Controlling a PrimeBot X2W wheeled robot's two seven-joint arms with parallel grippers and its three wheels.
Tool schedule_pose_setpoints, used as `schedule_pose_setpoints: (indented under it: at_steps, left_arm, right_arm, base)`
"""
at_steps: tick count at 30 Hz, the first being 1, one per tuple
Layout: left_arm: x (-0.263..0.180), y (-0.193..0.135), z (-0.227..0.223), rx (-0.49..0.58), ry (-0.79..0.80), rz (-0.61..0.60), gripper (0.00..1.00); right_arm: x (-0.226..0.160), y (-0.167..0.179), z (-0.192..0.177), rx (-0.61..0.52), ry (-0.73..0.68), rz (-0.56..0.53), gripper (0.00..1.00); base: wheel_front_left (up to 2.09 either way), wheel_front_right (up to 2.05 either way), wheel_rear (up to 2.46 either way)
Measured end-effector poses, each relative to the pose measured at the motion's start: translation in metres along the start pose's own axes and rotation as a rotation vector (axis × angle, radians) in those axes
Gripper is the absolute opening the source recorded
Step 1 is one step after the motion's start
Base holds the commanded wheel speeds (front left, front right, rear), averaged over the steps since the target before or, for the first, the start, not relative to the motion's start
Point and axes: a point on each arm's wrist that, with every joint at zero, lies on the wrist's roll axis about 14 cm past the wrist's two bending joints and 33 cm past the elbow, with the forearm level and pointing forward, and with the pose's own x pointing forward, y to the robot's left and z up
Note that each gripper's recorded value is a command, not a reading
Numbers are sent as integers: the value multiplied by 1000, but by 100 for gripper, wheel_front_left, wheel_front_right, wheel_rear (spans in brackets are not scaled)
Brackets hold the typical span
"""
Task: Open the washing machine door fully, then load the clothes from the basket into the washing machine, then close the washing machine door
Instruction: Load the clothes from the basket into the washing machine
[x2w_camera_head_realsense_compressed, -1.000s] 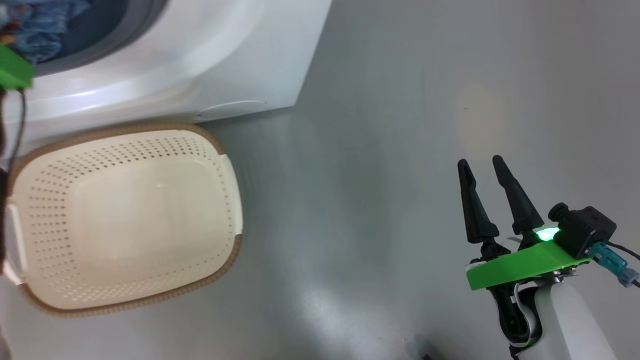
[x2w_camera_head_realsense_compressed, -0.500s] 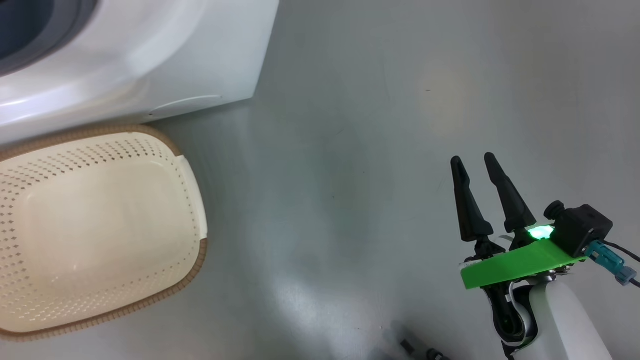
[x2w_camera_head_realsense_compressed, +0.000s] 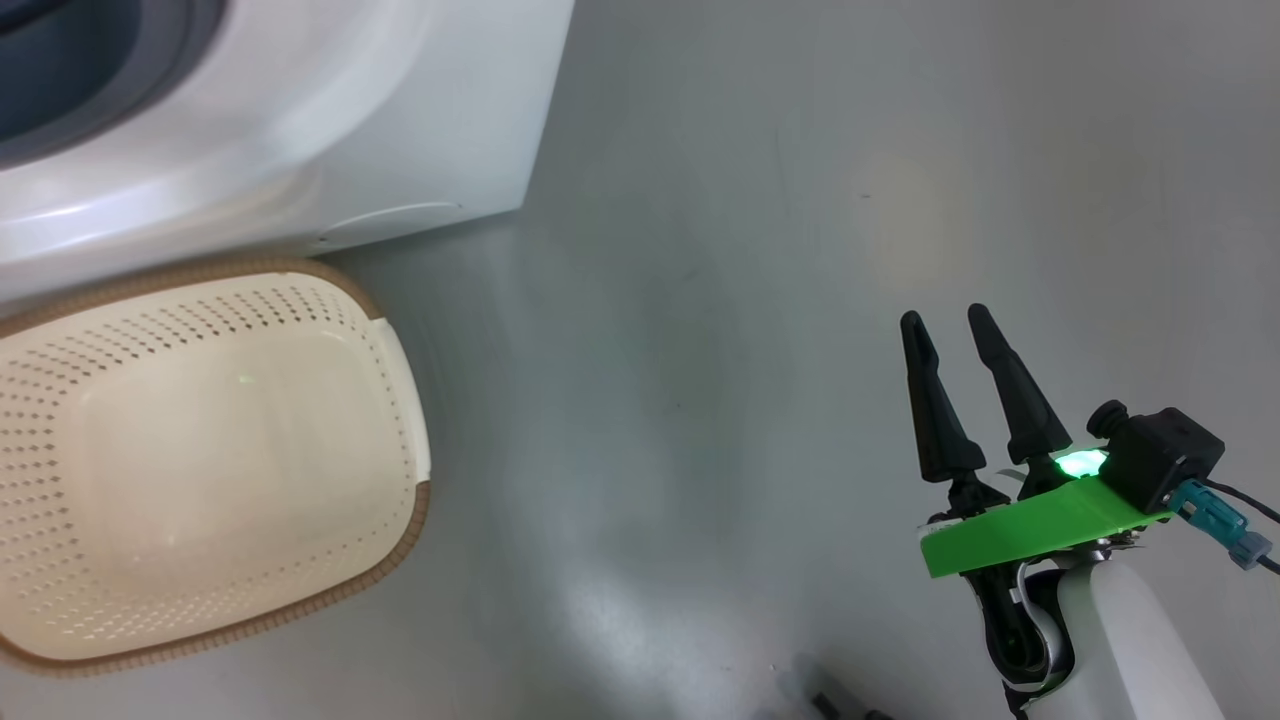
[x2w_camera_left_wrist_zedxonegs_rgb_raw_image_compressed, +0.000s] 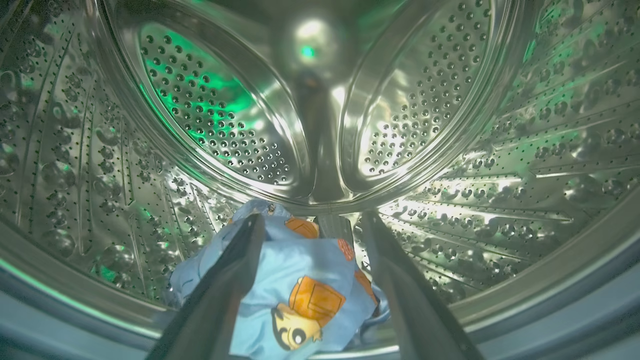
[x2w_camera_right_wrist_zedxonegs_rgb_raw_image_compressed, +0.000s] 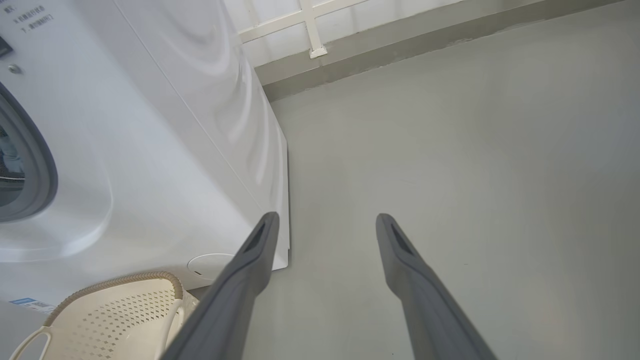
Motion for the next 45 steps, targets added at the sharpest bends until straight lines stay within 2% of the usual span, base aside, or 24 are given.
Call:
schedule_pose_setpoints:
  at_steps: [8, 21, 36, 45]
  left_arm:
    - [-31, -10, -14, -15, 45, -9, 100]
    - [-113, -17, -24, -21, 110, 6, 100]
    - [-201, -2, 3, -22, 90, 101, 100]
    - [-249, 10, 16, 25, 79, 142, 100]
  right_arm:
    - [0, 11, 11, -5, -29, 32, 100]
    - [-7, 29, 35, -40, -82, 106, 100]
    - [-36, 38, 42, -45, -87, 157, 100]
    - [-50, 50, 44, -40, -93, 196, 100]
  base:
    - [0, 0, 0]
    - [0, 0, 0]
    - [0, 0, 0]
    - [0, 0, 0]
